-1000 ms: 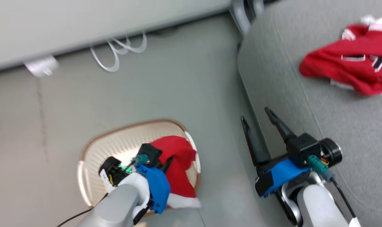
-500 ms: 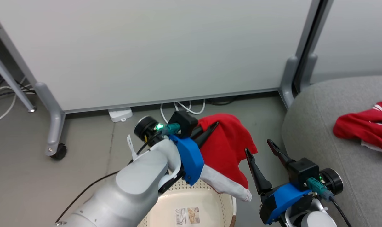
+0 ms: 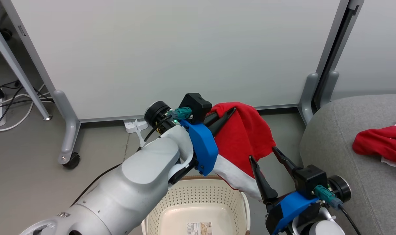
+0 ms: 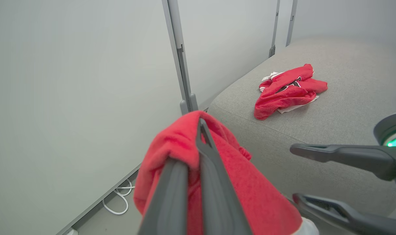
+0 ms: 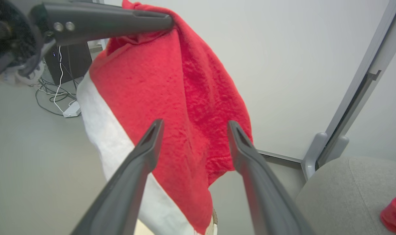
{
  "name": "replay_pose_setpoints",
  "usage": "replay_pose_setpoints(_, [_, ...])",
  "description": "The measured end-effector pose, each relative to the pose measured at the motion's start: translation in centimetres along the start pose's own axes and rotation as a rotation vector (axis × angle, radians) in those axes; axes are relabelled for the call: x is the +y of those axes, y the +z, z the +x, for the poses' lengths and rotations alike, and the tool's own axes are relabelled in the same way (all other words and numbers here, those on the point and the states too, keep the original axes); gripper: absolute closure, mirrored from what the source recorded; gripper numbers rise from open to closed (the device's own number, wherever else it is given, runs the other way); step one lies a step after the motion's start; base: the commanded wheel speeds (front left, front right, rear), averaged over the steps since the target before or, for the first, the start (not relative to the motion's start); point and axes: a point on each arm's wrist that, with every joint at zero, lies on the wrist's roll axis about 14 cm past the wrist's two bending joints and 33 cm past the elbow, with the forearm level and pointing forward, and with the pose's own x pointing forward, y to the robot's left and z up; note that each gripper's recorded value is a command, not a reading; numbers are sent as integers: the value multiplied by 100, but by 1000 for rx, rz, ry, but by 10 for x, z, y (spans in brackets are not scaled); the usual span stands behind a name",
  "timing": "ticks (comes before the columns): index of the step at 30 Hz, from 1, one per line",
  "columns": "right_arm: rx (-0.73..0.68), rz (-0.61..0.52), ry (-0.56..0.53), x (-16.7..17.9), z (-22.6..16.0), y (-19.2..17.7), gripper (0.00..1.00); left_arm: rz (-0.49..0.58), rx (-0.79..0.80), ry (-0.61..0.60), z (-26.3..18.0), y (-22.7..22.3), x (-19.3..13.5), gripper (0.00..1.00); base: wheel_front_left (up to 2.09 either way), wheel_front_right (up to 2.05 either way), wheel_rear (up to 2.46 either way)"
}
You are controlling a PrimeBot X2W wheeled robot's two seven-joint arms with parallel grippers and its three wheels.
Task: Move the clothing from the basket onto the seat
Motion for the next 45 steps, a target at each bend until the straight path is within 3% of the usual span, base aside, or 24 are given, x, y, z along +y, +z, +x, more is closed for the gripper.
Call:
replay_pose_setpoints(15, [30, 5, 20, 6, 1, -9, 0, -38, 13, -21, 6, -10, -6, 100, 0, 0, 0])
replay_pose_setpoints(25, [45, -49, 75, 9, 34, 4, 0, -139, -7, -29, 10, -9, -10, 100, 0, 0, 0])
replay_pose_setpoints(31, [95, -59, 71, 2, 47, -3, 0, -155, -8, -30, 10, -9, -10, 100, 0, 0, 0])
replay_pose_setpoints(45, [156, -34, 163, 24, 68, -17, 0, -180, -31, -66, 10, 1, -23, 100, 0, 0, 0])
